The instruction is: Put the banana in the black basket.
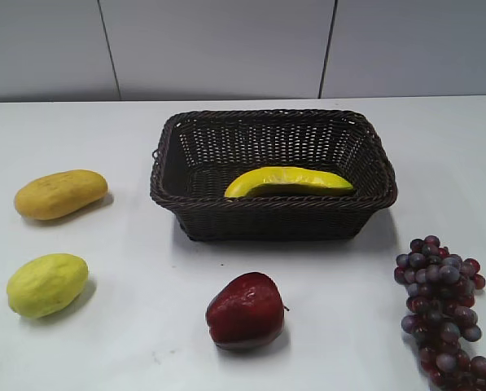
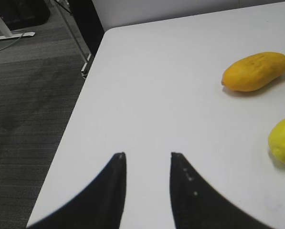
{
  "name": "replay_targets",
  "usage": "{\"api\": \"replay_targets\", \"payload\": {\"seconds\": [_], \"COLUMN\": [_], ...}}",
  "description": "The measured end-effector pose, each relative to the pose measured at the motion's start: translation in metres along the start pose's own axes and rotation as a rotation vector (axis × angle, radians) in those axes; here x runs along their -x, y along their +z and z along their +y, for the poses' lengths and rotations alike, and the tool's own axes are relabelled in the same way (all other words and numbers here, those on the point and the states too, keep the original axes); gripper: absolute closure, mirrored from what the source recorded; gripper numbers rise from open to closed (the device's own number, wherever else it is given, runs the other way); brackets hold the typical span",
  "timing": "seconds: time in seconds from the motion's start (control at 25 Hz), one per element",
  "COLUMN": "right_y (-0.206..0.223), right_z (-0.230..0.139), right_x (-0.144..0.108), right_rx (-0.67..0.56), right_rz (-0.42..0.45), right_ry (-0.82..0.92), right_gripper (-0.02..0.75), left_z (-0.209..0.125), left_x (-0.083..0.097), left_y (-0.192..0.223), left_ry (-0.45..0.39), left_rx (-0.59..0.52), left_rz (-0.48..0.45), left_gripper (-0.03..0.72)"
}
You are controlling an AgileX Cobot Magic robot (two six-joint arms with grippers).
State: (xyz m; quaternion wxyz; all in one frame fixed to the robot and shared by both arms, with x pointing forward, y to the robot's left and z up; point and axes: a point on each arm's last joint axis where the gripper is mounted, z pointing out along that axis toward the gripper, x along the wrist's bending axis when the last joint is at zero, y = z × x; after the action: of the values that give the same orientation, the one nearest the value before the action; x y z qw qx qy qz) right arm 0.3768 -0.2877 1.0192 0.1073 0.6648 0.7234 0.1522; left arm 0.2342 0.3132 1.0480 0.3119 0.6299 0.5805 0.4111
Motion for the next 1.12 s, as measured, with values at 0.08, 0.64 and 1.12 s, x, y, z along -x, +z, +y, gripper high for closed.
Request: {"api": "replay_targets", "payload": {"seconds": [0.08, 0.64, 1.12], "right_y": [-0.006, -0.059, -0.082], "right_z": [-0.012, -0.072, -0.111], "right_x": [-0.001, -0.006, -0.009], "right_rx": [0.039, 0.415, 0.699], "right_rz": [-0.001, -0.008, -0.017], "right_ry": [0.0, 0.004, -0.014], "right_gripper": [0.144, 0.144, 0.144], "left_z": [0.0, 0.0, 0.0], "left_x": [0.0, 0.0, 0.0], "left_y": [0.0, 0.0, 0.0], "left_ry": [0.0, 0.0, 0.0], "left_rx": [0.0, 0.0, 0.0], "left_rz": [0.0, 0.0, 0.0], "left_gripper": [0.456, 0.456, 0.456]}}
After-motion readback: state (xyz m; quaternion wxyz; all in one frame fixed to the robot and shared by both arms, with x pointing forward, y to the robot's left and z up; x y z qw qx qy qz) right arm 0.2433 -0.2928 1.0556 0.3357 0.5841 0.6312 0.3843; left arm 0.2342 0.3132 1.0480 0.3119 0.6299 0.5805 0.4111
